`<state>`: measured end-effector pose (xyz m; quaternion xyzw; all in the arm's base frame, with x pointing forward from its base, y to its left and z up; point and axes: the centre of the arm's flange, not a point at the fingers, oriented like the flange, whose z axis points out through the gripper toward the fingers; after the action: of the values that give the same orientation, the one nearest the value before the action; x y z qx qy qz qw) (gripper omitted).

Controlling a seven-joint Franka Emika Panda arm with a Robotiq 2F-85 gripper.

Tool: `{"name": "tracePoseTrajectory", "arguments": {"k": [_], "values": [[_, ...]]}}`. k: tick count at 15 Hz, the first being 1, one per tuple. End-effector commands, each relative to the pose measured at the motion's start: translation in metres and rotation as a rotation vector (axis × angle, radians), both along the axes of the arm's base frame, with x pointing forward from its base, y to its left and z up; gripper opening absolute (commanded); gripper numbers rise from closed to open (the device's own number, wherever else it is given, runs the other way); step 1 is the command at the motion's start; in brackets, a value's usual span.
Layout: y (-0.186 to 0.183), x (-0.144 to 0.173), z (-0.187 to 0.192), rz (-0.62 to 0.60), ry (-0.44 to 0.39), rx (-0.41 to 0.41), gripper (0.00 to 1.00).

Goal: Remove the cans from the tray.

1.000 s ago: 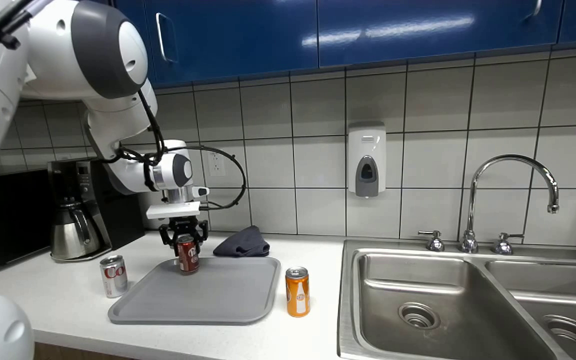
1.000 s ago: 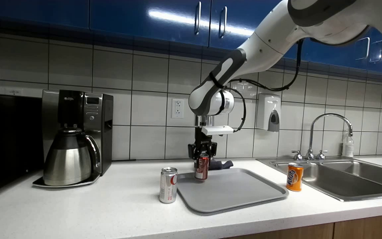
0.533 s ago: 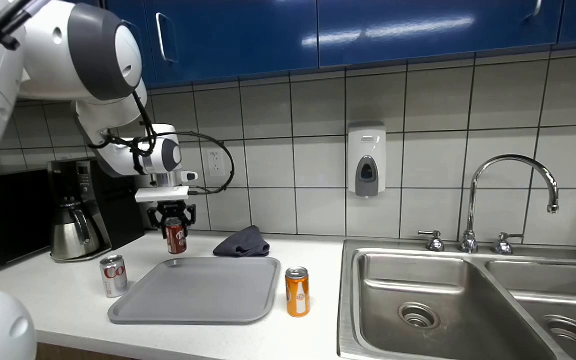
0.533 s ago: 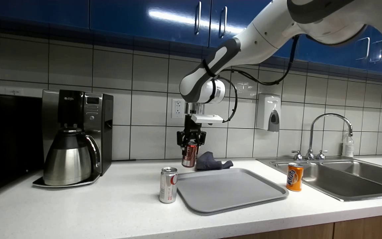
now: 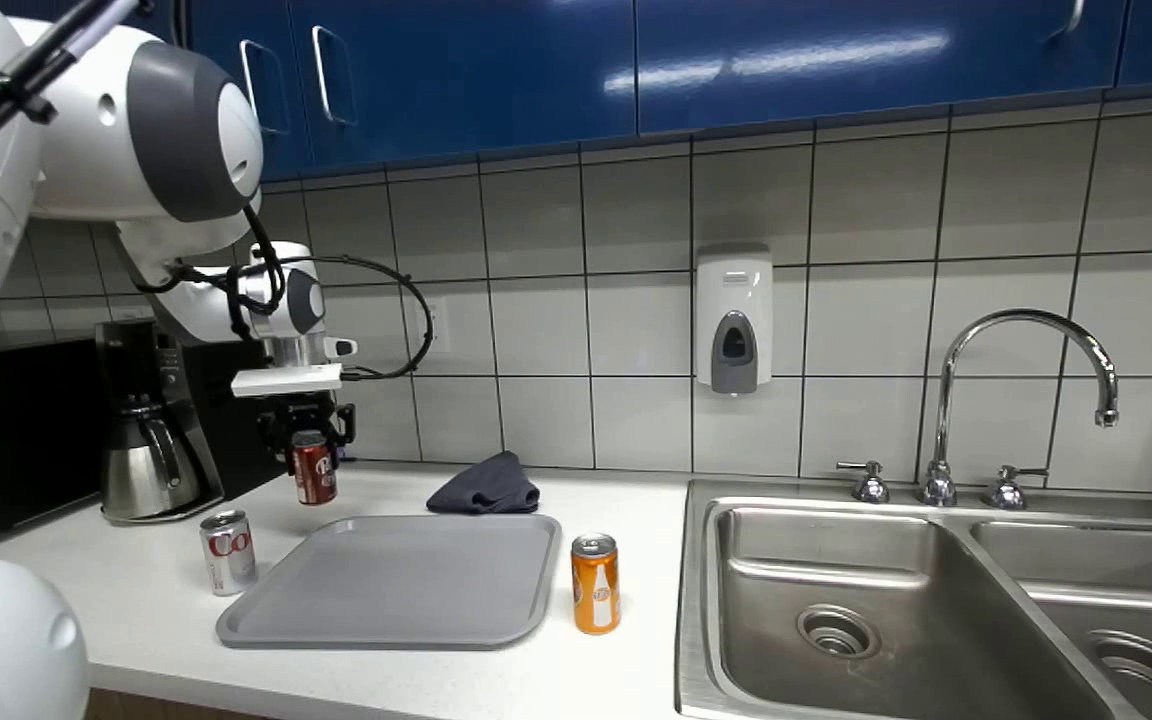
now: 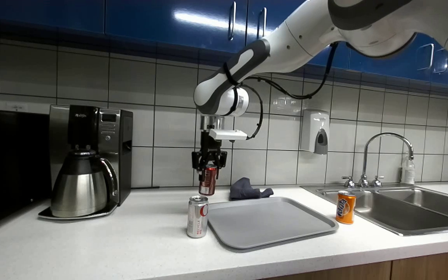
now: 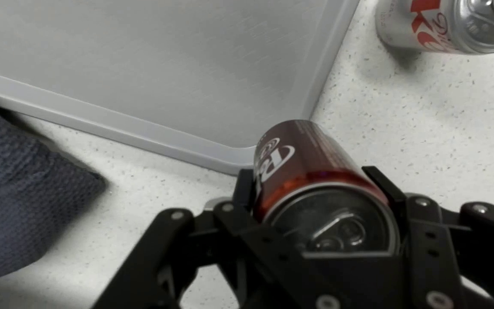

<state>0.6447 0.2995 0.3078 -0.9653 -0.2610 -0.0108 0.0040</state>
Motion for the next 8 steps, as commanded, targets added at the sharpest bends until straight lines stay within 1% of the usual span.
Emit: {"name": "tracePoseTrajectory", "arguments": {"k": [1, 4, 8], "values": [[0.028, 0.016, 0.012, 0.073, 0.006, -0.024, 0.39], [0.045, 0.017, 0.007, 0.114, 0.018, -0.038, 0.39], [0.06, 0.014, -0.002, 0.163, 0.037, -0.02, 0.39]]}}
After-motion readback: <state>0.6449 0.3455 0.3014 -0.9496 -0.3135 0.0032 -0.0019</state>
